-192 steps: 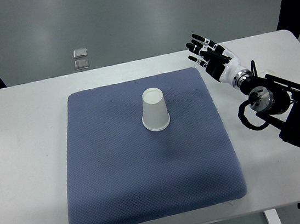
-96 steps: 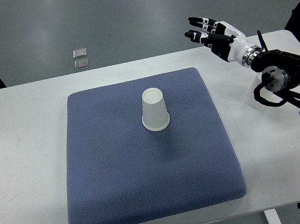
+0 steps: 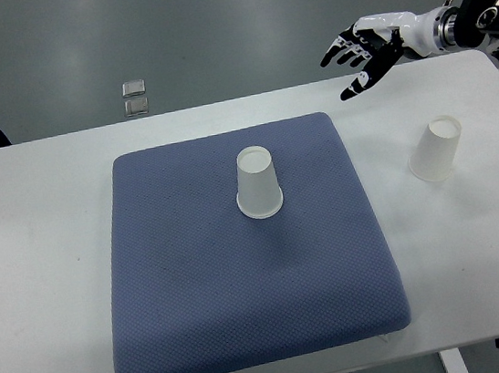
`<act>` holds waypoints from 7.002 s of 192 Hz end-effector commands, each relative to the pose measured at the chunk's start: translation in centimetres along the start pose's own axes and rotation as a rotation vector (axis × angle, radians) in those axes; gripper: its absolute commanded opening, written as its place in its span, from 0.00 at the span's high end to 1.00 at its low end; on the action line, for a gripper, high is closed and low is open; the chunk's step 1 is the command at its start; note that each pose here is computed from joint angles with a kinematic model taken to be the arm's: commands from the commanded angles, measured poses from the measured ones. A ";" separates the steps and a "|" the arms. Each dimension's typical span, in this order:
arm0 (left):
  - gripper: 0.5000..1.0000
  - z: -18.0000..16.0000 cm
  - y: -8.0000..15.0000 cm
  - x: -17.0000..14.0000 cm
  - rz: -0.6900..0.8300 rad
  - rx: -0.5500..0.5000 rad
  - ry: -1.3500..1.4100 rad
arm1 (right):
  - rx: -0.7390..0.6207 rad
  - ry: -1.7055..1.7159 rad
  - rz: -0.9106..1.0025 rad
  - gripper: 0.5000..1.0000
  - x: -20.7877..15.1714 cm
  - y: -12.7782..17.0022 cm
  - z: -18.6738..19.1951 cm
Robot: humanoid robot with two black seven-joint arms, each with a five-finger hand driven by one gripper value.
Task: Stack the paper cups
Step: 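Move the right hand over the loose white paper cup on the table, then lower the right hand and close its fingers around the cup, then lift the grasped cup up off the table with the right hand, then carry the cup over the cushion cup and lower it onto it, then press the held cup down over the cup on the cushion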
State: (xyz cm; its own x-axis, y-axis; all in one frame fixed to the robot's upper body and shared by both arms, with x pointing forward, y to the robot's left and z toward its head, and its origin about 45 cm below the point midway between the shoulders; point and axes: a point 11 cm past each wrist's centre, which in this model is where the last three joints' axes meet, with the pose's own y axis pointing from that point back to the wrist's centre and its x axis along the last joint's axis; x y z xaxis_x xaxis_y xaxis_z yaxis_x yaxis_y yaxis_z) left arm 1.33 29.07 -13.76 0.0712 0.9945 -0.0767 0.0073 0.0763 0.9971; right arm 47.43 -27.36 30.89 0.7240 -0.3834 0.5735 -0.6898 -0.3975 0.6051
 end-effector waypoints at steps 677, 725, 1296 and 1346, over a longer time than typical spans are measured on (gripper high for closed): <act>0.00 -0.4 0.0 -0.4 -0.010 0.006 -0.002 | -0.568 0.423 -0.083 0.61 -4.1 -1.7 11.1; 0.00 -0.4 0.0 -0.4 -0.010 0.006 -0.002 | -0.565 0.428 -0.065 0.61 -2.8 -1.2 10.1; 0.00 -0.3 -0.1 -1.4 -0.039 0.004 -0.004 | -0.061 0.517 -0.159 0.59 -6.3 -0.8 -22.0; 0.00 -0.3 -0.1 -1.4 -0.039 0.004 -0.004 | -0.068 0.504 -0.176 0.58 -6.8 -1.4 -21.1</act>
State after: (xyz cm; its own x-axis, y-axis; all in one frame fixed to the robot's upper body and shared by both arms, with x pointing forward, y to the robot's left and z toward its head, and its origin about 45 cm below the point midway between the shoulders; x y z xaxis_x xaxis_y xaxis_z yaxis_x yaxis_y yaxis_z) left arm 0.94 27.71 -13.73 0.0751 0.9904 -0.1158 0.0140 0.1151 0.9933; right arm 43.52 -6.42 38.43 0.7452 0.1411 0.6517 -0.5745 -0.3604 0.7349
